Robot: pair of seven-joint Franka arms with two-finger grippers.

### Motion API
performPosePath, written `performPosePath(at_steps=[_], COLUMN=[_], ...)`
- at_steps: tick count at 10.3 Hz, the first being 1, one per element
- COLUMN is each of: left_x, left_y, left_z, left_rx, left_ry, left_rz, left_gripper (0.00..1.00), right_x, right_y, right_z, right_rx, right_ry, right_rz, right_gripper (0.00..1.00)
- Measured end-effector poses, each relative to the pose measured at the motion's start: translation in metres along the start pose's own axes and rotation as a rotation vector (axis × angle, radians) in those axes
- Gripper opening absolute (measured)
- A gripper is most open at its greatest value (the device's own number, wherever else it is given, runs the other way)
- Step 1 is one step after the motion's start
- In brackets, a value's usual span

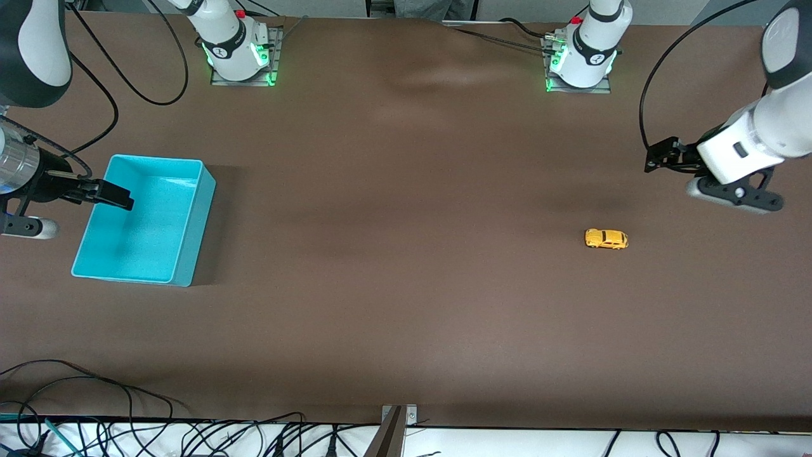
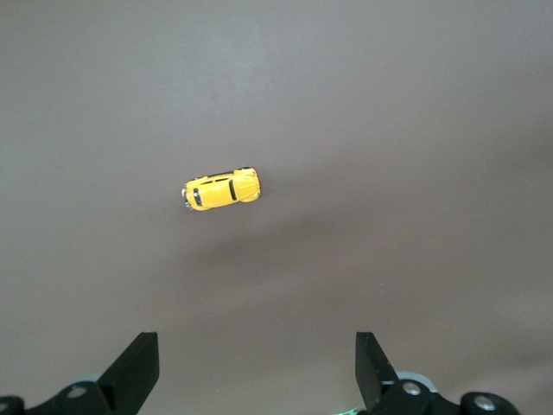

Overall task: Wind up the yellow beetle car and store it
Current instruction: 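Lower the left gripper onto the yellow beetle car and grip it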

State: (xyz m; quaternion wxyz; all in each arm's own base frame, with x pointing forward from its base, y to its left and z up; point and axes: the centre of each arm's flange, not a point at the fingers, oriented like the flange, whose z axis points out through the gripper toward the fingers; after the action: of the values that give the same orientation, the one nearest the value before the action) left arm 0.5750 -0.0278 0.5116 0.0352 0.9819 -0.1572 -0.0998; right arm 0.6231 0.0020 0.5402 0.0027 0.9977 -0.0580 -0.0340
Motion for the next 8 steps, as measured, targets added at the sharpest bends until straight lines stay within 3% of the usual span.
performPosePath(at_steps=[3,8], left_x=[0.025,0.033], left_y=[-0.019,-0.045], left_z=[0.055,0.178], left_rx=[0.005,0.041], left_ry=[0.025,0.057], left_rz=[0.267,0.804], left_gripper=[1.00,1.00], right_x=[0.000,0.000], right_y=[0.000,0.001], right_z=[0.000,0.000], right_rx=[0.000,0.000], right_ry=[0.000,0.000], right_rz=[0.000,0.001], right_gripper=[1.00,1.00])
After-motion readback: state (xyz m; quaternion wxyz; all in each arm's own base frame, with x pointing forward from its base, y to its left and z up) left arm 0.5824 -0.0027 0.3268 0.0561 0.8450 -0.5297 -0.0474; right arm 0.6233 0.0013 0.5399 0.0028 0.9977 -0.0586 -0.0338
